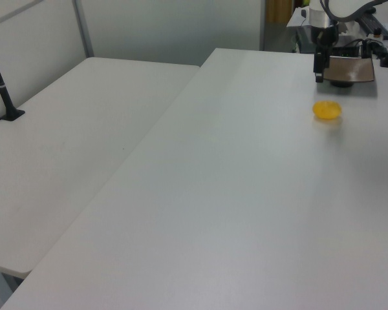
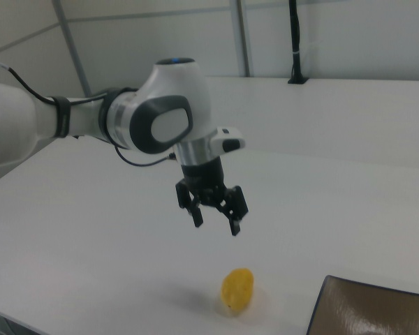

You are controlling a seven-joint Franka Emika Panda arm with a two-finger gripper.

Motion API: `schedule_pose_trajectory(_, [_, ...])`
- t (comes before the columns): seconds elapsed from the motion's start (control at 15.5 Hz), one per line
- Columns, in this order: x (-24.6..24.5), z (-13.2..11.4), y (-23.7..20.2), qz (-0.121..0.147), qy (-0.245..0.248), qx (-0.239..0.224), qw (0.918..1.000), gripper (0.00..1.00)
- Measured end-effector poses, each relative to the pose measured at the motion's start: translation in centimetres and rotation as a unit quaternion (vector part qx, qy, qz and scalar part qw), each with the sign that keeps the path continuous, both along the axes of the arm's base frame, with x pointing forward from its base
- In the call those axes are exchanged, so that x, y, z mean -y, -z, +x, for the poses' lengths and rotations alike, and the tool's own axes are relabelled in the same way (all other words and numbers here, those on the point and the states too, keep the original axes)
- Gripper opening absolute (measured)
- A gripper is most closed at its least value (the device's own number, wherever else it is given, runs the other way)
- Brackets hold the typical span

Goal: Put potatoes on a ceramic plate
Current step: 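Lower the open gripper over the yellow potato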

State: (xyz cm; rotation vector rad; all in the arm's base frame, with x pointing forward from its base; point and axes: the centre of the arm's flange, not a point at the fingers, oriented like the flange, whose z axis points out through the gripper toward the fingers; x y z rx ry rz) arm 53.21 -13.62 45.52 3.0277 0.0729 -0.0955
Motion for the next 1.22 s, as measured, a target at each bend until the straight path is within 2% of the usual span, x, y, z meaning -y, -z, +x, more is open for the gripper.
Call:
schedule_pose_trajectory(0.39, [2.1,-0.2,5.3,-0.002,0.004,-0.005,1.0000,1.00])
schedule_pose_trajectory(0.84, [2.5,0.0,8.9,-0.001,0.005,-0.033,0.9994,1.00])
schedule_pose_trajectory(1.22, [2.7,0.0,11.7,-0.024,-0.012,-0.067,0.9974,1.00])
